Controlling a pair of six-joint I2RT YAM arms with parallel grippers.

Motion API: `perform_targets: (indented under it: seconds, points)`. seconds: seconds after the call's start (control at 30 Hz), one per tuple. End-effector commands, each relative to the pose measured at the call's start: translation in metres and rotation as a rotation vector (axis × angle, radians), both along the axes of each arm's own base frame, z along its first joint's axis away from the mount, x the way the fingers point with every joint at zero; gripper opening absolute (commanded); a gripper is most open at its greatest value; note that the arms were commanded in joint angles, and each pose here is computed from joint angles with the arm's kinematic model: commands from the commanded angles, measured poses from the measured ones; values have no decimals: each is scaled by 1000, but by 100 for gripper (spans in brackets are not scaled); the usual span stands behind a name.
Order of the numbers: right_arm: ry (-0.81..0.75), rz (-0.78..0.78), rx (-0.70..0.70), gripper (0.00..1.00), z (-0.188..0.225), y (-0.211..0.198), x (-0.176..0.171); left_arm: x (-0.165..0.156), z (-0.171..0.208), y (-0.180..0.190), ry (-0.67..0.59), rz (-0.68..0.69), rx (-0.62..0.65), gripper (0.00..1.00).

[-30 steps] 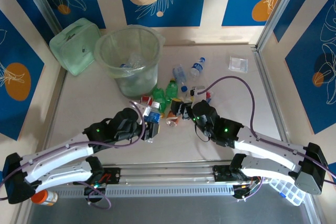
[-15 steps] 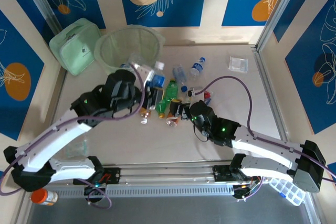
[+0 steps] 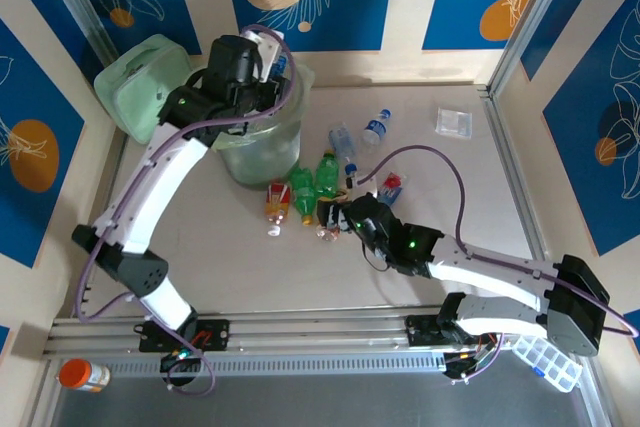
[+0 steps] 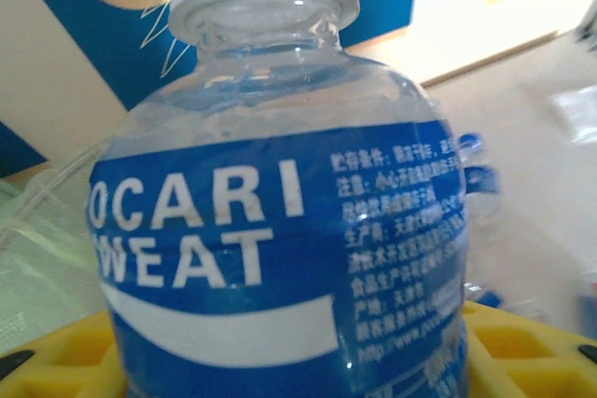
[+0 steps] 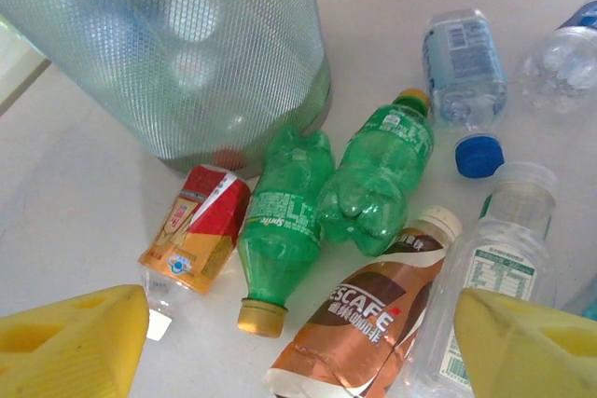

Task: Put the plastic bottles in the bin

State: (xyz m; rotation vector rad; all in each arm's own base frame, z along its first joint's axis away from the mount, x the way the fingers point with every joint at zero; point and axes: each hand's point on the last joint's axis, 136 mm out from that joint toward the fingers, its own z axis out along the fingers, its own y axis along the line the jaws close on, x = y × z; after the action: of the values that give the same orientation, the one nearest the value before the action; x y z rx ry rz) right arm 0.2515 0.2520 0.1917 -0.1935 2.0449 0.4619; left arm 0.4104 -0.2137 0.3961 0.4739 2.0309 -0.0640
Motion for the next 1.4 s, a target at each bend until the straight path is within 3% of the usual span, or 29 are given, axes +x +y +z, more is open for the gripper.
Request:
perform_targets:
  seconds: [0.0,0.1,0.2,0.33,0.5,0.77,0.87,1.17,1.37]
  points:
    - [-43,36,32,86,22,16,1,20,-21,16,-19,12,257,27]
    - [-42,39,15,86,21,19,0,35,-39,25,-35,29,395,27]
    - [-43,46,9,86,20,22,0,47,-47,38,-78,47,452,27]
    - [-34,58,-11,86,13,29,0,58,-49,61,-97,42,356,28]
    - [-32,72,-50,86,8,40,-1,61,-75,56,-105,-100,392,36]
    - [-36,94,-104,87,0,55,-4,80,-113,79,43,-113,360,36]
    - [-41,93,-119,88,1,58,-5,80,-124,77,77,-139,346,41]
    - [-68,53,-131,89,6,52,-4,81,-137,71,134,-131,273,72]
    - [-72,53,-134,89,7,52,-4,79,-146,70,175,-145,277,77]
